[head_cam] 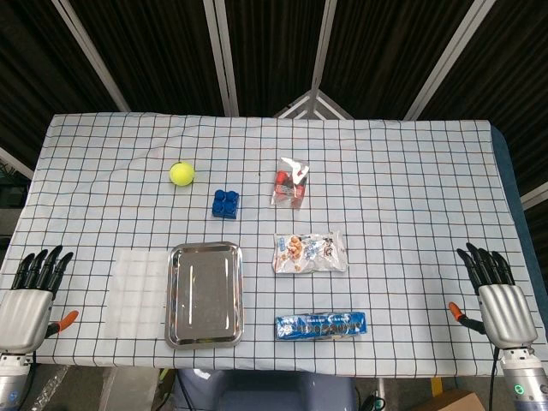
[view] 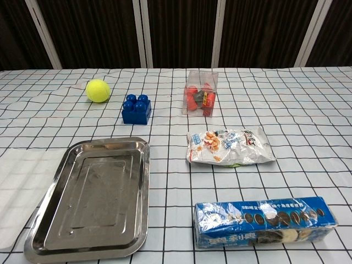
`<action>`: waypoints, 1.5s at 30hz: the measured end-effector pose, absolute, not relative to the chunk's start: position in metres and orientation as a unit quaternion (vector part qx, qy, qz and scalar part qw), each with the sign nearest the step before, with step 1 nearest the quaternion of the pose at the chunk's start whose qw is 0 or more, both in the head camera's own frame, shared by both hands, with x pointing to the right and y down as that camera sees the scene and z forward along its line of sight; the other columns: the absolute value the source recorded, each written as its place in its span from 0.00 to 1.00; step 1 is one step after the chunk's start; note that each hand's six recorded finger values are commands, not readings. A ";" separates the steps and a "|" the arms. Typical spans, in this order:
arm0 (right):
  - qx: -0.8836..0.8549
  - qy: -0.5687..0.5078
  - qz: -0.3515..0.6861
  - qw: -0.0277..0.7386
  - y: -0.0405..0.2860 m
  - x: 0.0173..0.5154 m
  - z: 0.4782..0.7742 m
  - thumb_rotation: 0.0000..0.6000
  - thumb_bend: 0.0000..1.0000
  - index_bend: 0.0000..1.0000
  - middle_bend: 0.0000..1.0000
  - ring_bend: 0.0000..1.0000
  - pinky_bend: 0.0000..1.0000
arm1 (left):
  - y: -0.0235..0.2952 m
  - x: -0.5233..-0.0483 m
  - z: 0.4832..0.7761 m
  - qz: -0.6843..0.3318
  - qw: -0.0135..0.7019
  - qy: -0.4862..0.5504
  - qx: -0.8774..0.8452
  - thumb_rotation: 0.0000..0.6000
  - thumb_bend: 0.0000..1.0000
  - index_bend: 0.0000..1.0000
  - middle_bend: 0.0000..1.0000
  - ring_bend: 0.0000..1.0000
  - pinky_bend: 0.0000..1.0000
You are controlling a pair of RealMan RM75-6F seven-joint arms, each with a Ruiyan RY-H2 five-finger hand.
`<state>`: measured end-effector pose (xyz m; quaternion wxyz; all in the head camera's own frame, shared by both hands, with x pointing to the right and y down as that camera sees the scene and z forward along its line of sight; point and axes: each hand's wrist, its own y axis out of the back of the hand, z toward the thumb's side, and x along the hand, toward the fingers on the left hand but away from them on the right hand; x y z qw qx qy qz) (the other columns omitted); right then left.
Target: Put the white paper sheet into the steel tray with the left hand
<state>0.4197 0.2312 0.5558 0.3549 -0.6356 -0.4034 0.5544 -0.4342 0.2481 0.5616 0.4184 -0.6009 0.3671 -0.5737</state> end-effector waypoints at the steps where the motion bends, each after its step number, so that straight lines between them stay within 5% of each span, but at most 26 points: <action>1: -0.635 -0.404 0.554 0.355 0.231 0.420 0.556 1.00 0.31 0.00 0.00 0.00 0.00 | 0.248 -0.434 0.562 -0.574 0.419 0.367 -0.601 1.00 0.07 0.00 0.00 0.00 0.00; 10: -0.635 -0.405 0.553 0.356 0.232 0.420 0.555 1.00 0.31 0.00 0.00 0.00 0.00 | 0.252 -0.432 0.565 -0.577 0.420 0.351 -0.607 1.00 0.07 0.00 0.00 0.00 0.00; 22: -0.634 -0.405 0.556 0.355 0.231 0.421 0.555 1.00 0.31 0.00 0.00 0.00 0.00 | 0.274 -0.432 0.599 -0.609 0.426 0.178 -0.645 1.00 0.09 0.32 0.00 0.00 0.00; 30: -0.633 -0.406 0.556 0.355 0.232 0.421 0.555 1.00 0.31 0.00 0.00 0.00 0.00 | 0.280 -0.430 0.617 -0.610 0.482 0.030 -0.629 1.00 0.12 0.32 0.00 0.00 0.00; 45: -0.634 -0.410 0.554 0.350 0.231 0.421 0.554 1.00 0.31 0.00 0.00 0.00 0.00 | 0.278 -0.396 0.640 -0.584 0.491 0.014 -0.647 1.00 0.18 0.34 0.00 0.00 0.00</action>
